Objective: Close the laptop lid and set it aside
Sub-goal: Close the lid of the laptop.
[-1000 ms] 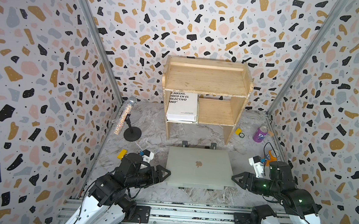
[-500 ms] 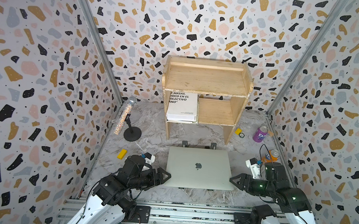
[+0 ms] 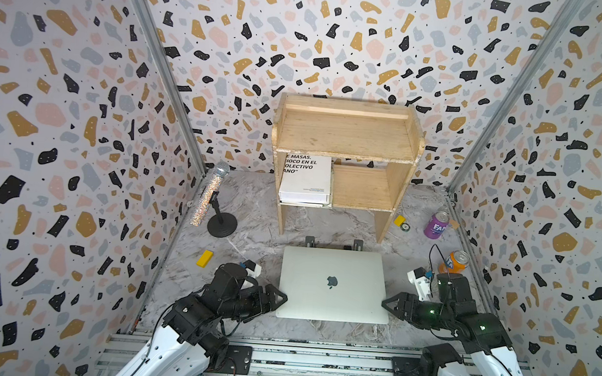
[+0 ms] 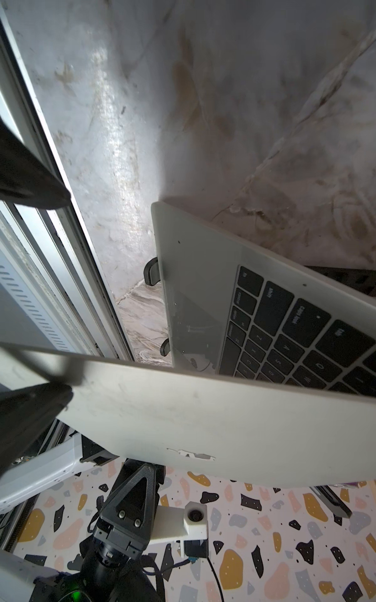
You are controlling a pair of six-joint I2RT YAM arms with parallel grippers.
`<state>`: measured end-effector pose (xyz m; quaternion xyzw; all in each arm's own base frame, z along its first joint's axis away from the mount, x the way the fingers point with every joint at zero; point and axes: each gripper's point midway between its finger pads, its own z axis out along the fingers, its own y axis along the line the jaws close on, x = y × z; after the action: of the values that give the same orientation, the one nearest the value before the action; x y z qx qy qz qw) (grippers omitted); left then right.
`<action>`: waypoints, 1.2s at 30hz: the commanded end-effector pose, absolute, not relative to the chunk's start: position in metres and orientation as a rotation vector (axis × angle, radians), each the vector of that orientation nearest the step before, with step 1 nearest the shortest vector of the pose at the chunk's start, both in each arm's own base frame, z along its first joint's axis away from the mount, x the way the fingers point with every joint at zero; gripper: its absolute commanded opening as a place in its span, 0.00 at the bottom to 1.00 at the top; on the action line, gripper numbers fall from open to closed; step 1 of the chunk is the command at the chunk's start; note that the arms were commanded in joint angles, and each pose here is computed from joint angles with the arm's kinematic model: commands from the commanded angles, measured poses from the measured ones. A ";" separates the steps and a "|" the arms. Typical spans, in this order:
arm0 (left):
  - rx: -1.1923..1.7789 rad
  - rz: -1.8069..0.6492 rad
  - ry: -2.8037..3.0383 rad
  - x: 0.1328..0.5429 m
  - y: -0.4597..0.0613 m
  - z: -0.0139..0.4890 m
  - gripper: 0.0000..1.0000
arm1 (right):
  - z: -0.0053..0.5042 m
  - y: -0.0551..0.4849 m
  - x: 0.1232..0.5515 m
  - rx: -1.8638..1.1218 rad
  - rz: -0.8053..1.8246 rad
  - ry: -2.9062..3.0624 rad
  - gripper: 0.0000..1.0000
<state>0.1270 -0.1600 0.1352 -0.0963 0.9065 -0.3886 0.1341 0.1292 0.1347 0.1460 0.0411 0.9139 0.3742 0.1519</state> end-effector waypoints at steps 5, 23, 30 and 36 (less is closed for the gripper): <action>-0.308 -1.078 2.622 0.134 -0.157 0.121 0.85 | 0.136 0.134 0.135 0.119 1.049 2.630 0.65; -0.355 -1.037 2.645 0.141 -0.156 0.090 0.86 | 0.112 0.136 0.146 0.142 1.034 2.665 0.68; -0.377 -1.029 2.645 0.144 -0.157 0.082 0.86 | 0.100 0.137 0.149 0.154 1.033 2.679 0.68; -0.389 -1.018 2.648 0.146 -0.157 0.075 0.86 | 0.091 0.137 0.152 0.158 1.022 2.694 0.68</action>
<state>0.1391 -0.1595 0.0812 -0.1250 0.9159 -0.3615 0.1221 0.1467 0.1379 0.0940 0.0549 0.9250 0.3568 0.1187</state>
